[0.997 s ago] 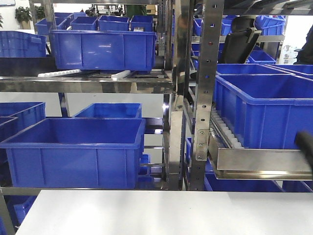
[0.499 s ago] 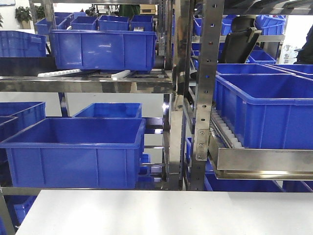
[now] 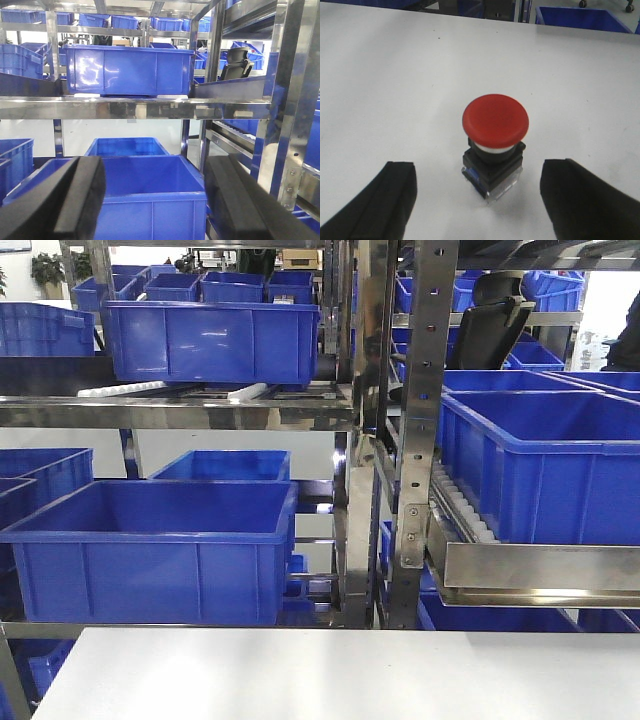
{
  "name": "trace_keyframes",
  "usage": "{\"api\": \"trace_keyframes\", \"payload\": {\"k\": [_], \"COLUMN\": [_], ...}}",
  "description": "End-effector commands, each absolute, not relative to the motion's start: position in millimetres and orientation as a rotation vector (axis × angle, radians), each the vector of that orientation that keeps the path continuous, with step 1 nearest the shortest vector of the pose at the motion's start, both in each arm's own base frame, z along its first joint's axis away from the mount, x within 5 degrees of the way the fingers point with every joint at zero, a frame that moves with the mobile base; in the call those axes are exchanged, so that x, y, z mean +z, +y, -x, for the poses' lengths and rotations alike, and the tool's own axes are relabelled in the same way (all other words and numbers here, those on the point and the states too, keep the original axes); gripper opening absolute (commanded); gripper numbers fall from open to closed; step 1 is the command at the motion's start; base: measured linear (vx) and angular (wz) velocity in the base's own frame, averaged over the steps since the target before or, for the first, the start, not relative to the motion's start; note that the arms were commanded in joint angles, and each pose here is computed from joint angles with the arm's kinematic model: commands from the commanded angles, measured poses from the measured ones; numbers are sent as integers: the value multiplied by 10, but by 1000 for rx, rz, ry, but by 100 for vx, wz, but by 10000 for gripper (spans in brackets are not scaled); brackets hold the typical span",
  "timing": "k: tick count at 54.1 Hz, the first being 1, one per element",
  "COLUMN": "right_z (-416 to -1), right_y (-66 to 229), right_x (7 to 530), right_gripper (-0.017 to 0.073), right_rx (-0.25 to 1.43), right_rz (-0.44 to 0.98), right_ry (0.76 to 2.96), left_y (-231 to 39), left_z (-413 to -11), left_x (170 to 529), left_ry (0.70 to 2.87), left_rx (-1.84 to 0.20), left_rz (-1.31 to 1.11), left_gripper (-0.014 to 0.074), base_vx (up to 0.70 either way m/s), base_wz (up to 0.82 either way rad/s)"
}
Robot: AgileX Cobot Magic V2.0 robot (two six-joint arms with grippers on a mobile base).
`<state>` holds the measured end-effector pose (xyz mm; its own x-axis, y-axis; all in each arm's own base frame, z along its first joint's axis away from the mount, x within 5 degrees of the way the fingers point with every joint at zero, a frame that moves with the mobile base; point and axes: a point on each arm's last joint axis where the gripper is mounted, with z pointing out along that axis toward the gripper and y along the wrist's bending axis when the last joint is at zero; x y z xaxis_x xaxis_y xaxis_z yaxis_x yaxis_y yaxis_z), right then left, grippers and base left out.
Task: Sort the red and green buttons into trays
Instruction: 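Grasp the red-capped button with the right gripper, then grasp the green-capped button with the left gripper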
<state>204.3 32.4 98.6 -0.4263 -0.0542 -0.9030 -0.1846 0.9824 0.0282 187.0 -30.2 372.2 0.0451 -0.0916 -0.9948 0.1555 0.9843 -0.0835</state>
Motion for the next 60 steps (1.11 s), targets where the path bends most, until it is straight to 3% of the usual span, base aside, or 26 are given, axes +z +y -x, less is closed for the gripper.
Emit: {"api": "trace_keyframes", "payload": {"k": [1,17,21,31,39,46,56,60], "right_z": [-2242,-2578,-2600,-2587,-2521,-2458,-2448,-2448], "right_y": [361,402,399,376,416,411,424,425], "right_x": [1167,933,925,918,896,873,872,872], "right_gripper": [556,516,423,-15,-16,-15,-14,-14], "right_rx": [162,158,153,136,177,178,190,191], "right_rz": [169,169,163,142,191,195,210,211], "right_ry": [1774,1797,1795,1803,1821,1843,1844,1844], "left_y": [-288,-288,-288,-290,-306,-327,-385,-387], "left_z": [-1838,-1838,-1838,-1839,-1870,-1936,-1876,-1832], "left_x": [3928,3928,3928,3918,3779,3315,2204,1920], "left_ry": [1387,1387,1387,1398,1510,1673,1990,2017], "left_rx": [-198,-198,-198,-199,-191,-180,-139,-133], "left_rz": [-31,-31,-31,-32,-54,-70,-169,-178], "left_gripper": [556,556,556,556,556,556,556,556], "base_vx": [0,0,0,0,0,0,0,0], "base_wz": [0,0,0,0,0,0,0,0]}}
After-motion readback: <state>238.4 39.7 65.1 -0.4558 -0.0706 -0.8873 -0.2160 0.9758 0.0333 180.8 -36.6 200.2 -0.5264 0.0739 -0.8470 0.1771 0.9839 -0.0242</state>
